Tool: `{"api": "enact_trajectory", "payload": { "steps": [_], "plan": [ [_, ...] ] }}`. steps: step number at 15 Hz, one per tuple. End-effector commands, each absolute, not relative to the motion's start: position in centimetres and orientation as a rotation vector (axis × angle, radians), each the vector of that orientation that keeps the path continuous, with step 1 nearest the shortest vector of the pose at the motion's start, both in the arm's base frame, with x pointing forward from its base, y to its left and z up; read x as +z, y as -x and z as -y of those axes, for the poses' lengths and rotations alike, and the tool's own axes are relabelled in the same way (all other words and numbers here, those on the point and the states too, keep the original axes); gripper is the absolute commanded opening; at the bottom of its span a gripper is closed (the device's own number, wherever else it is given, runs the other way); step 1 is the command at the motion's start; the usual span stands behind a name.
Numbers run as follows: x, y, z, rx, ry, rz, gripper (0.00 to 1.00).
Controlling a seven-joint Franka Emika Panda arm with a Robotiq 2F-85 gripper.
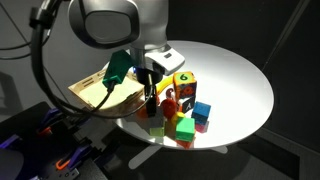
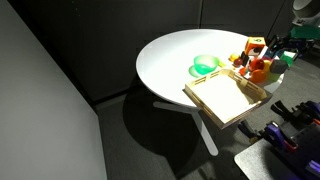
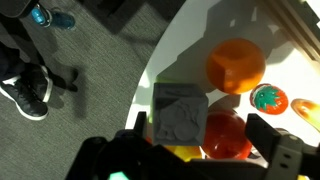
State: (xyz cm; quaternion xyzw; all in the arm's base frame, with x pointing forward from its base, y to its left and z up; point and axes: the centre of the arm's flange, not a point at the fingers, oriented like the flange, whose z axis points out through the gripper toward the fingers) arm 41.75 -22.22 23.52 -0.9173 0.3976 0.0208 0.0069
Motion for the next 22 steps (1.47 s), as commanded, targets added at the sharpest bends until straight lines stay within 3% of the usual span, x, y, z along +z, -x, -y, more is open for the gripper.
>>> {"api": "enact_trajectory", "payload": {
  "steps": [1, 22],
  "plan": [
    [23.3, -42.0, 23.0, 0.062, 2.879, -1.235, 1.0],
    [21.0, -41.7, 24.0, 0.064, 2.934, -1.234, 1.0]
  ]
}}
